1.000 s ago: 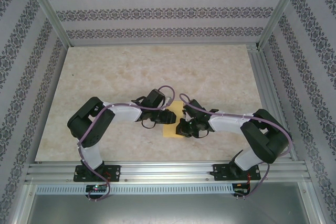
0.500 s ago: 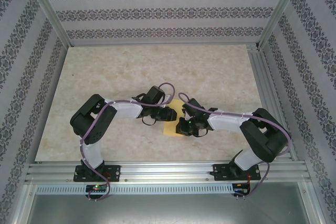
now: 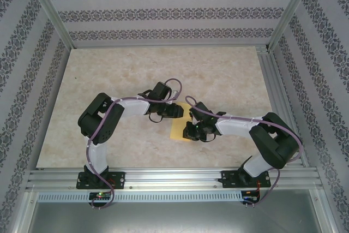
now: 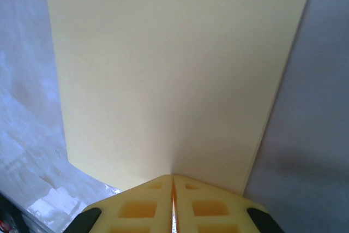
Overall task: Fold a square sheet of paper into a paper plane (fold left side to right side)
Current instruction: First fold the square sheet of paper in half at the center of the table.
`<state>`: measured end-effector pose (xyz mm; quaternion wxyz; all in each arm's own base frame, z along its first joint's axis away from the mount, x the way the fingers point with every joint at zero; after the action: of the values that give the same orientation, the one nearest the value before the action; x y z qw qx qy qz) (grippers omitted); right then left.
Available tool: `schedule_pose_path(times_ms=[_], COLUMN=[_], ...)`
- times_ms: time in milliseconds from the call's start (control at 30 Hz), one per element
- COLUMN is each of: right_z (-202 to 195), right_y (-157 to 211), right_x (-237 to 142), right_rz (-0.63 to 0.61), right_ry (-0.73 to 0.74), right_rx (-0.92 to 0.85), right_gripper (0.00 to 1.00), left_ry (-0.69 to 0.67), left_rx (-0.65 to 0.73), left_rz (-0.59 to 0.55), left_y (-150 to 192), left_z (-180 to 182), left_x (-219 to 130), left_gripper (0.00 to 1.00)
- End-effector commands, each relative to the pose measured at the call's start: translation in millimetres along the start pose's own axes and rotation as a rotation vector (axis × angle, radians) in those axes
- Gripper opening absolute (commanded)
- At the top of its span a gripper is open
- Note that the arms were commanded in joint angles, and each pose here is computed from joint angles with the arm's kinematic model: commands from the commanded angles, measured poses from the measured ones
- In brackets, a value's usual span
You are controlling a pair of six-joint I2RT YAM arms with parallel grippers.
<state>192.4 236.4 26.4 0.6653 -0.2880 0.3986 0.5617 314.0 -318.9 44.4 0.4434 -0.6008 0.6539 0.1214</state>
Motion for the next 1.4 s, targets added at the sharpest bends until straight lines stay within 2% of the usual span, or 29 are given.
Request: schedule_pose_path(times_ms=[0,467,667,833,933,1167,1367], right_z=[-47,-46,-45,-43,-42,-42,-41], right_y=[18,18,17,16,16,15,15], right_x=[7,7,7,8,8,8,9], right_rz=[0.055,0.054,0.053,0.054,0.054,0.056,0.058], right_ry=[0.199,0.204,0.205,0.202,0.2,0.203,0.205], right_rx=[0.028,0.023,0.02,0.02,0.017,0.018,0.014], right_gripper=[0.09,0.1,0.1,0.1,0.1,0.1,0.1], left_ry=[-0.085,-0.101,-0.092,-0.082,-0.016,0.089,0.102], left_rx=[0.01,0.006,0.019,0.048,0.043,0.05,0.038], left_rz=[-0.052,-0.115,-0.175,-0.216,-0.227,-0.174,-0.117], left_y=[-21,-65,-79,-73,-65,-45,-33], left_z=[27,38,35,22,9,-19,-20], left_x=[0,1,-28,-56,-62,-38,-9], left_gripper=[0.42,0.45,0.45,0.44,0.41,0.39,0.39])
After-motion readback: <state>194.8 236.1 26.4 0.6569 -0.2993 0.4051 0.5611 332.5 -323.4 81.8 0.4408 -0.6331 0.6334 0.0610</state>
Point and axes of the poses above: each hand's point on the last joint's axis, 136 mm out from that joint toward the fingers, its own x axis out along the fingers, its own z axis along the line the jaws close on, y = z × x, the point moved 2 cm from there along -x, back along the fingers, and after that the axes turned 10 degrees about x, right-handed, at the moved point
